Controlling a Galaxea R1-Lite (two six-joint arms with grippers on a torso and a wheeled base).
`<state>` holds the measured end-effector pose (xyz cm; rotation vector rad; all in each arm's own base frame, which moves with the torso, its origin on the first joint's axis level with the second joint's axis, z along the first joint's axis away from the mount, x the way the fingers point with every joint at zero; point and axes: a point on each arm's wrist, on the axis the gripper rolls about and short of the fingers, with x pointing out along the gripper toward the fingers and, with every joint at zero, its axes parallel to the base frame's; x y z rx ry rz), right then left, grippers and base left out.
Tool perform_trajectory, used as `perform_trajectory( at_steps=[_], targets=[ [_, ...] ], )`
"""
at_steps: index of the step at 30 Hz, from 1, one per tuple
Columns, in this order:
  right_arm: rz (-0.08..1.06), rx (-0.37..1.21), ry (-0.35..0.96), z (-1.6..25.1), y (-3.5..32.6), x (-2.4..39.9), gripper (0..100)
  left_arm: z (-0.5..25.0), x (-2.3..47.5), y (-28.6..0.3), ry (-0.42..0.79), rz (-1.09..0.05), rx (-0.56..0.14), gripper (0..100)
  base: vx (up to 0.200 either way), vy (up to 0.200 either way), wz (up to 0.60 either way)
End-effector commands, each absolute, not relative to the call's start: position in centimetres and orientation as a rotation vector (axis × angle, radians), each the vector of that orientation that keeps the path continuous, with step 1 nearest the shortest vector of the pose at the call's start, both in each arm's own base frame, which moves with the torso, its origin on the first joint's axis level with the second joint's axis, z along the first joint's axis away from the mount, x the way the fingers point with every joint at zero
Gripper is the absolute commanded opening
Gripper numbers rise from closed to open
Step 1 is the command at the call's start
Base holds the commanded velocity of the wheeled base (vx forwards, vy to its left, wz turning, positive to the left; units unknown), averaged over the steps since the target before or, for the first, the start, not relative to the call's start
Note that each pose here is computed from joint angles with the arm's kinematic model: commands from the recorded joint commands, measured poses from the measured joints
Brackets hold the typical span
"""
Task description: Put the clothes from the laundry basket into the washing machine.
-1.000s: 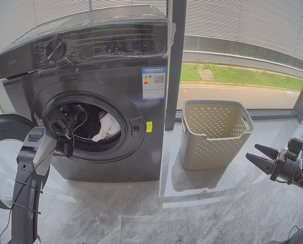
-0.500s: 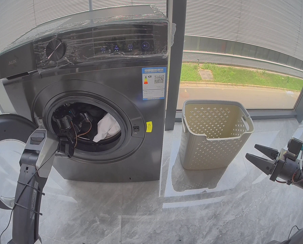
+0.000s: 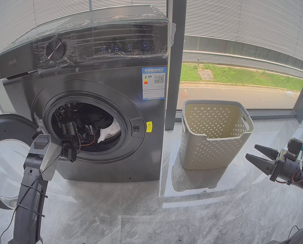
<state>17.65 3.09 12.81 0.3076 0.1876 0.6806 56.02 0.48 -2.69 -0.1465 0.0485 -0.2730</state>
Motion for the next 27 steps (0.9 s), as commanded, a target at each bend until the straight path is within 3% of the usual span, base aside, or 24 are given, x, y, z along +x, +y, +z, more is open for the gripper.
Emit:
perform_trajectory(
  at_steps=[1, 4, 8, 14, 21, 23, 27],
  targets=[
    [0.682, 0.307, 0.186, 12.8, 3.1, 17.6, 100, -1.9, 56.1, -0.1, 0.044, -0.285, -0.150, 100, 0.000, 0.000, 0.00],
    [0.682, 0.307, 0.186, 12.8, 3.1, 17.7, 100, -0.5, 56.1, -0.7, 0.038, -0.299, -0.159, 100, 0.000, 0.000, 0.00],
    [0.682, 0.307, 0.183, 12.9, 3.1, 17.7, 100, 3.4, 55.9, -1.9, 0.011, -0.322, -0.213, 100, 0.000, 0.000, 0.00],
    [0.684, 0.304, 0.172, 13.1, 3.1, 17.8, 100, 6.8, 55.5, -1.7, 0.048, -0.301, -0.217, 100, 0.000, 0.000, 0.00],
    [0.685, 0.302, 0.166, 13.2, 3.1, 17.8, 100, 11.4, 54.8, -1.7, -0.033, -0.307, -0.170, 100, 0.000, 0.000, 0.00],
    [0.686, 0.302, 0.167, 13.2, 3.1, 17.8, 100, 14.1, 54.2, -1.6, -0.109, -0.310, -0.134, 100, 0.000, 0.000, 0.00],
    [0.686, 0.304, 0.167, 13.2, 3.1, 17.8, 100, 11.7, 53.2, -1.4, -0.093, -0.305, -0.135, 100, 0.000, 0.000, 0.00]
  ],
)
